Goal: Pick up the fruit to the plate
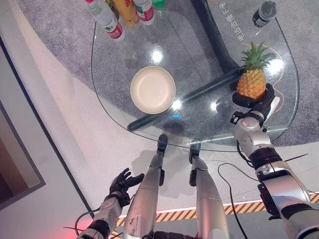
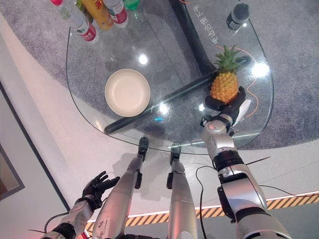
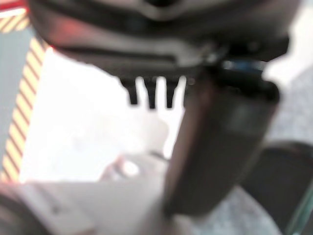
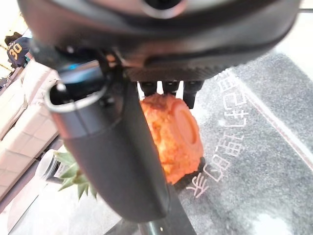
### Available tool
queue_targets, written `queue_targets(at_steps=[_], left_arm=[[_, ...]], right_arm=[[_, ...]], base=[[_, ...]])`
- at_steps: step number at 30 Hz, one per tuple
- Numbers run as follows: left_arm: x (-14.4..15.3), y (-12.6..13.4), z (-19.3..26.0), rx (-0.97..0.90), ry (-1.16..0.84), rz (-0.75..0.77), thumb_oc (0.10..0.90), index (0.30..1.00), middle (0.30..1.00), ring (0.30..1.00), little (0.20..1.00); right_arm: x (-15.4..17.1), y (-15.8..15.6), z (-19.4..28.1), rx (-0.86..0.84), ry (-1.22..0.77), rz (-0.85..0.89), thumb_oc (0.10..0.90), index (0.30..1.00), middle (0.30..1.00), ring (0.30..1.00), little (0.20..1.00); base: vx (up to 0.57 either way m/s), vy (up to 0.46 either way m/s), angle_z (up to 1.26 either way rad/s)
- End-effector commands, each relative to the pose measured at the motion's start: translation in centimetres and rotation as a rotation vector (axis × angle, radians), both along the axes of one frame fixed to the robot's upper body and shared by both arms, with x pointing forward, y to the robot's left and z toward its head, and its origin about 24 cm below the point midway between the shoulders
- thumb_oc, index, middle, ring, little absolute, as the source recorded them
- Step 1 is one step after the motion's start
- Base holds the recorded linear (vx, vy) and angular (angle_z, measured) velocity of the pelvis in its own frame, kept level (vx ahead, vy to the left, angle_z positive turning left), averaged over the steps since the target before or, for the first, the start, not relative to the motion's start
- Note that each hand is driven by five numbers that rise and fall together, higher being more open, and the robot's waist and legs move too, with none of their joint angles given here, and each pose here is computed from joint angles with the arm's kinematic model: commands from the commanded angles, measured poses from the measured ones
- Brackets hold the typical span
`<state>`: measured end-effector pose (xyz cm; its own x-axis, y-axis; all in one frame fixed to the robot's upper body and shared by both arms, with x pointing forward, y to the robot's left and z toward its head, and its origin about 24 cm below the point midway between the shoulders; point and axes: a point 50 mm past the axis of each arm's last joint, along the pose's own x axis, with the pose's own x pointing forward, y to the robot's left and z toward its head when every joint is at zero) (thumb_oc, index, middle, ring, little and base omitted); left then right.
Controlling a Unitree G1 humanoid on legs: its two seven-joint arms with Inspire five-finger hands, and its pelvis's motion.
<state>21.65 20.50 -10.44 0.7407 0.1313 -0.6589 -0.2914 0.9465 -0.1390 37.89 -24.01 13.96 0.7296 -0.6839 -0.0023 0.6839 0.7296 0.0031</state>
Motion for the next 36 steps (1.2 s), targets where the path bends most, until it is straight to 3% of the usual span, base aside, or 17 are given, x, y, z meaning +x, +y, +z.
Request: queue_targets(at_steps=[1, 2, 3, 25, 36], left_arm=[[-2.1, -0.5, -1.3, -0.024, 0.063, 0.010, 0.800, 0.900, 0.900, 0.900, 0.900], [-2.1, -0.5, -1.3, -0.025, 0.062, 0.010, 0.800, 0.900, 0.900, 0.900, 0.900], [-2.1, -0.6, -1.3, -0.027, 0.057, 0.009, 0.800, 0.900, 0.900, 0.900, 0.900], [-1.2, -0.3, -0.5, -0.031, -0.018, 0.037, 0.800, 0.900, 0.900, 0.900, 0.900], [0.7, 2.6, 2.6, -0.024, -0.238, 0.288, 0.800, 0.900, 0.900, 0.900, 0.900]], right_arm=[[-0.2, -2.5, 4.7, -0.075, -0.149, -0.058, 0.289, 0.462, 0.462, 0.462, 0.389], [-0.2, -2.6, 4.7, -0.076, -0.148, -0.058, 0.141, 0.335, 0.335, 0.335, 0.241], [-0.2, -2.6, 4.7, -0.079, -0.143, -0.054, 0.100, 0.300, 0.300, 0.300, 0.200], [0.1, -3.5, 4.6, -0.108, -0.076, -0.027, 0.100, 0.300, 0.300, 0.300, 0.200], [-0.9, -0.1, 5.3, -0.216, -0.244, 0.190, 0.100, 0.300, 0.300, 0.300, 0.200]], base=[[0.00, 0.000, 0.00], [0.00, 0.000, 0.00], [0.00, 0.000, 0.00], [0.00, 0.000, 0.00], [-0.01, -0.005, 0.00]])
